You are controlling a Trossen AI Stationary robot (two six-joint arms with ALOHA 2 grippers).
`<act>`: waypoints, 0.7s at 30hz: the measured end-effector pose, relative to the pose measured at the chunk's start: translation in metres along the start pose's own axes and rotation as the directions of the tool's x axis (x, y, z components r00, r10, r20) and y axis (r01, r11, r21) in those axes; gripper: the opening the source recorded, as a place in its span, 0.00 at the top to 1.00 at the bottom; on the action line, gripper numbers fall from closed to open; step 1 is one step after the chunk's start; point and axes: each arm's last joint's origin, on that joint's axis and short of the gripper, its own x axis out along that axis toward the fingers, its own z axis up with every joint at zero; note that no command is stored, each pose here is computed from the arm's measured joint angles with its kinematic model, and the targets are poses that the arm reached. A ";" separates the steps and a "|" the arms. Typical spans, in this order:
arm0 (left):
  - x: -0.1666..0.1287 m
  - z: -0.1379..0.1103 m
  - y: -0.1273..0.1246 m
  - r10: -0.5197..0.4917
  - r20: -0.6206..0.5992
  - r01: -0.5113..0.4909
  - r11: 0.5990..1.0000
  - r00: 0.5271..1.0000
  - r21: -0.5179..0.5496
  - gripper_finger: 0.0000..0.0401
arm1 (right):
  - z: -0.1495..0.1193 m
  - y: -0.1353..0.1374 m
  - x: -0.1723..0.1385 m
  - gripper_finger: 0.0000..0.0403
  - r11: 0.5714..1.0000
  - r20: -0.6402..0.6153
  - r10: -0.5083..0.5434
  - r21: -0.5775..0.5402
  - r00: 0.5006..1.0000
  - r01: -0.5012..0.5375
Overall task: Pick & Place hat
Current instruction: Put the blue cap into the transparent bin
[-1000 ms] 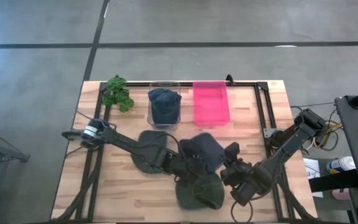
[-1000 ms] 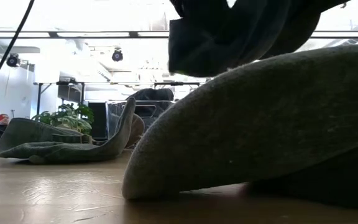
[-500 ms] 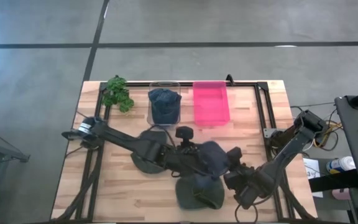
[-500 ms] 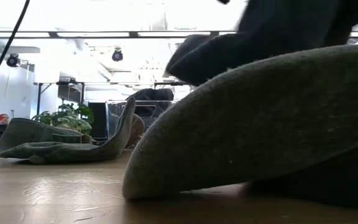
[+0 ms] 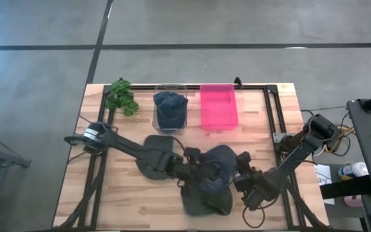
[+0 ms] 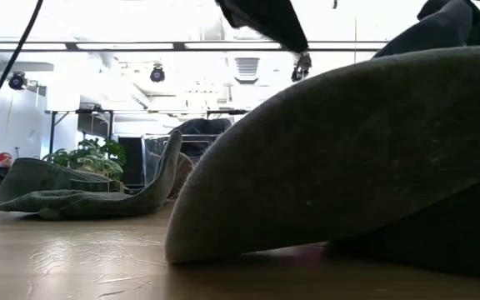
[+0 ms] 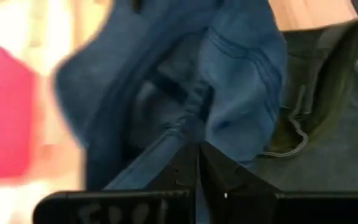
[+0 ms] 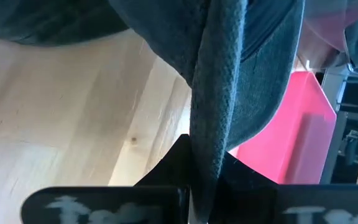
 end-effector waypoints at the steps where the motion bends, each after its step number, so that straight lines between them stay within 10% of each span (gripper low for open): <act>1: 0.007 -0.003 -0.002 -0.022 0.009 0.022 1.000 1.000 -0.002 0.96 | 0.001 0.000 0.000 0.97 1.000 0.007 0.004 -0.007 1.000 -0.004; 8: 0.037 -0.015 -0.009 -0.064 0.075 0.065 0.998 0.995 -0.002 0.97 | 0.010 0.010 0.001 0.97 0.980 0.067 0.191 -0.073 0.979 -0.186; 21: 0.066 -0.034 -0.002 -0.173 -0.027 0.175 0.976 0.985 0.128 0.97 | 0.018 0.004 -0.004 0.97 0.978 0.121 0.100 -0.192 0.988 -0.076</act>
